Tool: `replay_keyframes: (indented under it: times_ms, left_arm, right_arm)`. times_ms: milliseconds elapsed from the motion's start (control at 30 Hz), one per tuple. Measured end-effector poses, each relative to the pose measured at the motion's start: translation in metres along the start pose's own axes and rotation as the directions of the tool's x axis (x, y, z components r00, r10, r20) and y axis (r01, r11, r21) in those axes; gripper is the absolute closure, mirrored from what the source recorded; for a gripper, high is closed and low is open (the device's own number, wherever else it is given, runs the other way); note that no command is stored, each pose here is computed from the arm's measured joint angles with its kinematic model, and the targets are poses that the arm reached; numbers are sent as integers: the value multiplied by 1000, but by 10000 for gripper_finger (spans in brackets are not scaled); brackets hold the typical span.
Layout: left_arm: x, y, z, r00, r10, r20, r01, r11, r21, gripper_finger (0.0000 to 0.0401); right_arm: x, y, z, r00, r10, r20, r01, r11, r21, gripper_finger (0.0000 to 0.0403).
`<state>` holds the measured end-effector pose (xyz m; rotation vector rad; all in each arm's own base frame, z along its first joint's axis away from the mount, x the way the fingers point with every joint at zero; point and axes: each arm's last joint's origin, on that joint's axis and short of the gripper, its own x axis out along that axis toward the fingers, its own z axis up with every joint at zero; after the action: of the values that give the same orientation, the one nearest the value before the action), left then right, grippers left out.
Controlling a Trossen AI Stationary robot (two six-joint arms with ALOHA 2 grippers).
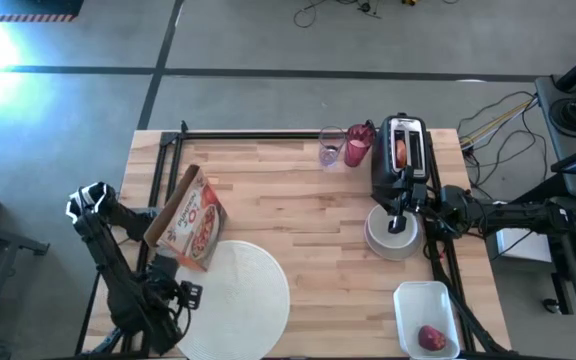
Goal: Arrange a breakfast setting
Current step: Move the orange cereal box to the top left of the table
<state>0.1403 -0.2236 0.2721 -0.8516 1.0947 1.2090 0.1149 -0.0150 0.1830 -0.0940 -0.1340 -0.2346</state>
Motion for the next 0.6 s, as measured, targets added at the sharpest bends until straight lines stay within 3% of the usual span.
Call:
replay_keyframes:
  times_ms: [133, 267, 600]
  left_arm:
    - [8, 0, 2, 995, -48, 83, 47, 999, 19, 149]
    - [19, 2, 3, 991, -34, 131, 31, 999, 27, 129]
    - [41, 7, 6, 971, -23, 237, 16, 999, 31, 47]
  right_arm:
    - [0, 0, 0, 1000, 0, 0, 0, 1000, 0, 284]
    - [0, 0, 0, 1000, 0, 0, 0, 1000, 0, 284]
    - [0, 0, 0, 1000, 0, 0, 0, 1000, 0, 284]
